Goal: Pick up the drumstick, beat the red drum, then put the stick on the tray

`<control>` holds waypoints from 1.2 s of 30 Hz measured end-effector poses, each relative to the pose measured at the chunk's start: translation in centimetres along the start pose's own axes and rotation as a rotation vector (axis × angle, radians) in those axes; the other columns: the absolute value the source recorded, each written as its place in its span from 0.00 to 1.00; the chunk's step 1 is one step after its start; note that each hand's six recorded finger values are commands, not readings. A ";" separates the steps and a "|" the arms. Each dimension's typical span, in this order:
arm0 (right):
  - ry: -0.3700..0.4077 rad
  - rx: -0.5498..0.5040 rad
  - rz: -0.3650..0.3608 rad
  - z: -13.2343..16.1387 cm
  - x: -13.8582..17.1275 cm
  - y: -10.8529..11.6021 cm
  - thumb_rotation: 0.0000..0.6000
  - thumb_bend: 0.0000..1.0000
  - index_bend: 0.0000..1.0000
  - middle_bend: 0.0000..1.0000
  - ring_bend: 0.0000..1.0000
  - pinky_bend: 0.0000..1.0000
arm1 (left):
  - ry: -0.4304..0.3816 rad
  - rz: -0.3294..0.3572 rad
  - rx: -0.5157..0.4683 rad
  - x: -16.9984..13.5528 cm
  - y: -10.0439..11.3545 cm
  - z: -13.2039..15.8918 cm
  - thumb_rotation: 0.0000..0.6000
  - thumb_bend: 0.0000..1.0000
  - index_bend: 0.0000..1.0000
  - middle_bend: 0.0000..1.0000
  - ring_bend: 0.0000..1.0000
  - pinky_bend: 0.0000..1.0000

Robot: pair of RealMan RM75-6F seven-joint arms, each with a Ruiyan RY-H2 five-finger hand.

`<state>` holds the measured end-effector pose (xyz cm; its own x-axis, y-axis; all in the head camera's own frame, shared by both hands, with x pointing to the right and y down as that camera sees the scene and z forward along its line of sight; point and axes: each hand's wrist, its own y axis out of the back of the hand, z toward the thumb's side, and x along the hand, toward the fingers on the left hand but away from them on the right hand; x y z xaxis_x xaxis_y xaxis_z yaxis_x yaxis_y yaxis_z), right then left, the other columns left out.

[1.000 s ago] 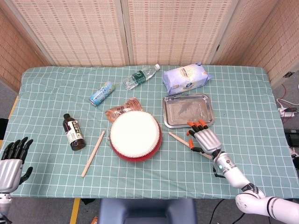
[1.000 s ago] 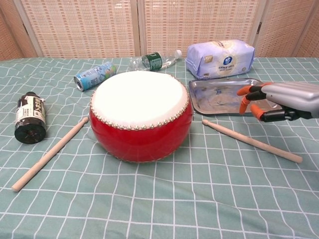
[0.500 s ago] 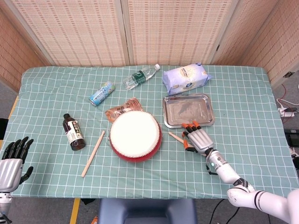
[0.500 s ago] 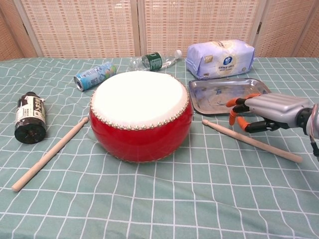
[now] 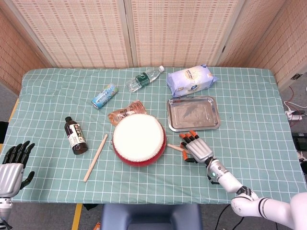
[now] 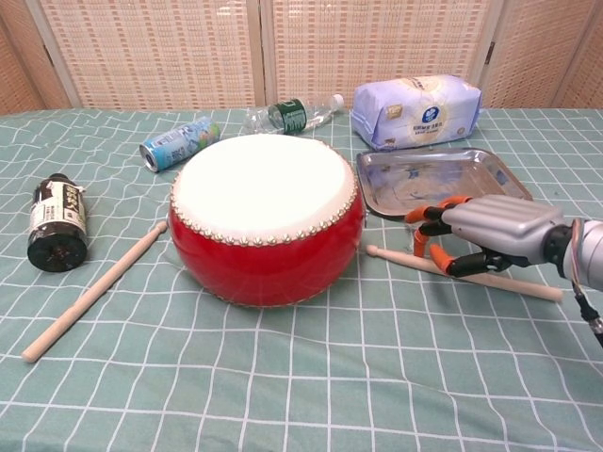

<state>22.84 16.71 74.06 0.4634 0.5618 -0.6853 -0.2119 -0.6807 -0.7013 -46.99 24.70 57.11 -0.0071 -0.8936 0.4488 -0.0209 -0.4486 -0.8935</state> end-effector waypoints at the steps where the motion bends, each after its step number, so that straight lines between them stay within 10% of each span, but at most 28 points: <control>1: 0.010 0.002 -0.001 0.3 0.1 0.0 0.22 0.75 0.33 0.04 0.00 0.00 | -0.001 0.002 -0.001 0.0 0.0 0.0 1.00 0.28 0.02 0.00 0.00 0.05; 7: 0.063 -0.008 -0.002 2.0 1.2 -0.1 0.24 0.65 0.34 0.04 0.00 0.00 | -0.002 0.001 -0.006 -0.2 -0.1 -0.1 1.00 0.28 0.02 0.00 0.00 0.05; 11: 0.067 -0.015 -0.035 2.2 1.6 0.4 0.64 0.28 0.35 0.04 0.00 0.00 | -0.004 0.005 -0.012 -0.2 -0.2 -0.1 1.00 0.28 0.03 0.00 0.00 0.05; 17: 0.025 -0.085 -0.149 1.6 1.2 1.5 1.00 0.18 0.45 0.05 0.00 0.00 | -0.010 0.009 -0.016 -0.3 -0.2 -0.1 1.00 0.28 0.03 0.00 0.00 0.05; 36: -0.034 -0.140 -0.056 1.6 -1.1 1.0 1.00 0.29 0.49 0.06 0.00 0.00 | 0.000 -0.005 -0.014 -0.3 -0.5 -0.6 1.00 0.28 0.03 0.00 0.00 0.05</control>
<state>20.73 16.12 73.81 0.4413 0.6147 -0.6538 -0.0629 -0.7056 -0.7059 -47.60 25.23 57.42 -0.0073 -0.8914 0.4532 -0.0348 -0.4527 -0.8910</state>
